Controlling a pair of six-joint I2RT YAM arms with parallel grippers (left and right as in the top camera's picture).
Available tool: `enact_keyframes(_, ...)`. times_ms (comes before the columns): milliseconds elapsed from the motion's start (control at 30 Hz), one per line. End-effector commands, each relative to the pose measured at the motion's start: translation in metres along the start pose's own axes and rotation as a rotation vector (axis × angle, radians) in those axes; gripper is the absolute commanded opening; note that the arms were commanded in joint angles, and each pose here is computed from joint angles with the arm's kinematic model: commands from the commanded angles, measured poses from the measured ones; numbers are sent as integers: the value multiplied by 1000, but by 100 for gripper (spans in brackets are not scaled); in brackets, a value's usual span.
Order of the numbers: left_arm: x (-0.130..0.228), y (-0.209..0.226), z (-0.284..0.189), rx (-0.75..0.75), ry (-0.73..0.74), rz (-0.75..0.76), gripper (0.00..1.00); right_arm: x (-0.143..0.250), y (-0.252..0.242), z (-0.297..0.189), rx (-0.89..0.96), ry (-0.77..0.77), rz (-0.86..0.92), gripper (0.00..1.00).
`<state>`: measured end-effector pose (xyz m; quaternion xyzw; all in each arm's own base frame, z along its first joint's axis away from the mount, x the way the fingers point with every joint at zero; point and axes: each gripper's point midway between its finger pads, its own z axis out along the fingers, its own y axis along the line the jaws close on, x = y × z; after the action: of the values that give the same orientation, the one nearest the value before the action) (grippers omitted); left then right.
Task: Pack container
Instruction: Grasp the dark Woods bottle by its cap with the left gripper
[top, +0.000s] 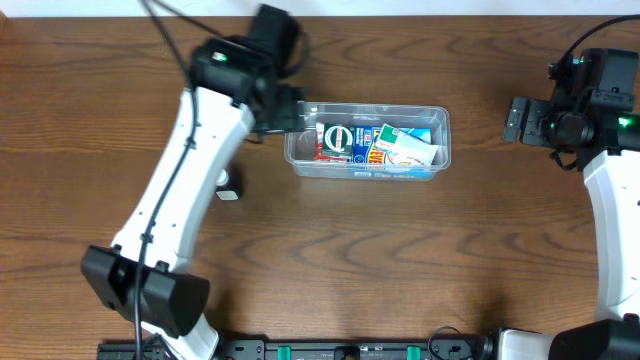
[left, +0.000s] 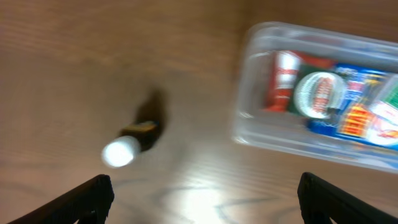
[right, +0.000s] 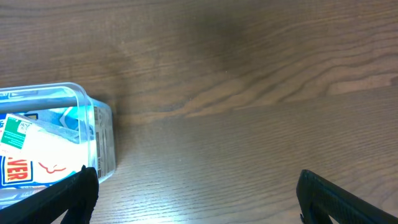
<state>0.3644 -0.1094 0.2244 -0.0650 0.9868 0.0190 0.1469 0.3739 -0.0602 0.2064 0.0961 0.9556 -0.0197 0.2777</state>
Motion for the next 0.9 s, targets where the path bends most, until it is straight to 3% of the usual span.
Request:
enact_keyframes(0, 5, 37, 23, -85, 87, -50, 96, -5, -3, -6, 6, -20, 19, 99)
enact_keyframes(267, 33, 73, 67, -78, 250, -108, 95, -5, -3, -6, 6, -20, 19, 99)
enact_keyframes(500, 59, 78, 102, -96, 316, -93, 95, -5, -3, -6, 6, -20, 19, 99)
enact_keyframes(867, 72, 69, 137, -42, 315, -104, 94, -5, -3, -6, 6, -20, 19, 99)
